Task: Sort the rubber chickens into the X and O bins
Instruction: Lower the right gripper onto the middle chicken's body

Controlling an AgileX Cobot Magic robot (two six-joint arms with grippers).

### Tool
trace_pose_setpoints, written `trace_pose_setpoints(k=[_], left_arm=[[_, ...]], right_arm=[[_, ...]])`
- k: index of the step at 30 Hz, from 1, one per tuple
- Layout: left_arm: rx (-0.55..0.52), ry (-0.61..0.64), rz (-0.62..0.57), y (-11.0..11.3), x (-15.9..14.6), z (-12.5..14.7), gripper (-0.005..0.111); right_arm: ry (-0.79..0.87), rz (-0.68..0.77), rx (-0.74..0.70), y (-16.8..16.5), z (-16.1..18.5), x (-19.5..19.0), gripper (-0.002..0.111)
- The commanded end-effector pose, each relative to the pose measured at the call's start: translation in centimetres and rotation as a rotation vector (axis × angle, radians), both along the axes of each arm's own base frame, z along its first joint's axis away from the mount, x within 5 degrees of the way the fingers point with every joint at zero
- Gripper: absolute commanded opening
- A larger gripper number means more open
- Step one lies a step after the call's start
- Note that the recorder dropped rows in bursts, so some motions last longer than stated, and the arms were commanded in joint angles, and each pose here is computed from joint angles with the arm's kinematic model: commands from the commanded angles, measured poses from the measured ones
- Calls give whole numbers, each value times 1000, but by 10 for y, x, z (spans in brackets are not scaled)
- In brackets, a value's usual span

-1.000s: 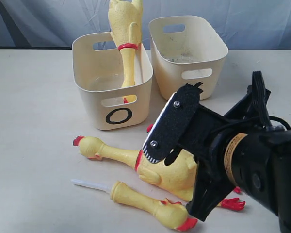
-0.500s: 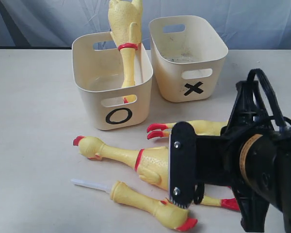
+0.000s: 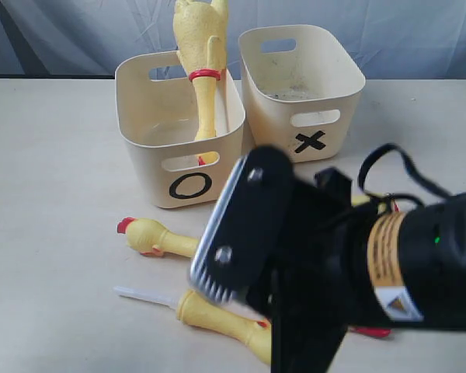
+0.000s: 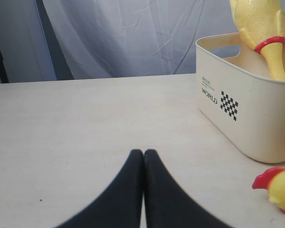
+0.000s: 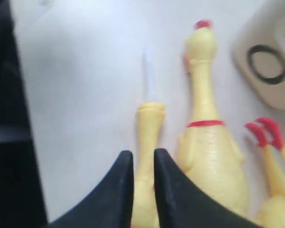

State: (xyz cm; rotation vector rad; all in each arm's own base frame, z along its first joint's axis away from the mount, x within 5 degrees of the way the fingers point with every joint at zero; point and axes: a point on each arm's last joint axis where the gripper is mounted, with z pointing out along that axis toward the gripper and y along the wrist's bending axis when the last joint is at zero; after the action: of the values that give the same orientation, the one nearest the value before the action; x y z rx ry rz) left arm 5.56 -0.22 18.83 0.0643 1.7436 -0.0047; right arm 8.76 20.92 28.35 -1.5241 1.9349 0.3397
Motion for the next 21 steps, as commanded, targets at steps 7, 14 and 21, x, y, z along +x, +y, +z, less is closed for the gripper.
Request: trace_pose_setpoints(k=[7, 14, 21], left_arm=[[-7, -22, -2, 0, 0, 3, 0], [-7, -22, -2, 0, 0, 3, 0], [-7, -22, -2, 0, 0, 3, 0]], right_arm=[[86, -503, 218, -49, -32, 73, 32], [215, -625, 141, -53, -68, 87, 55], [234, -557, -6, -44, -99, 94, 55]])
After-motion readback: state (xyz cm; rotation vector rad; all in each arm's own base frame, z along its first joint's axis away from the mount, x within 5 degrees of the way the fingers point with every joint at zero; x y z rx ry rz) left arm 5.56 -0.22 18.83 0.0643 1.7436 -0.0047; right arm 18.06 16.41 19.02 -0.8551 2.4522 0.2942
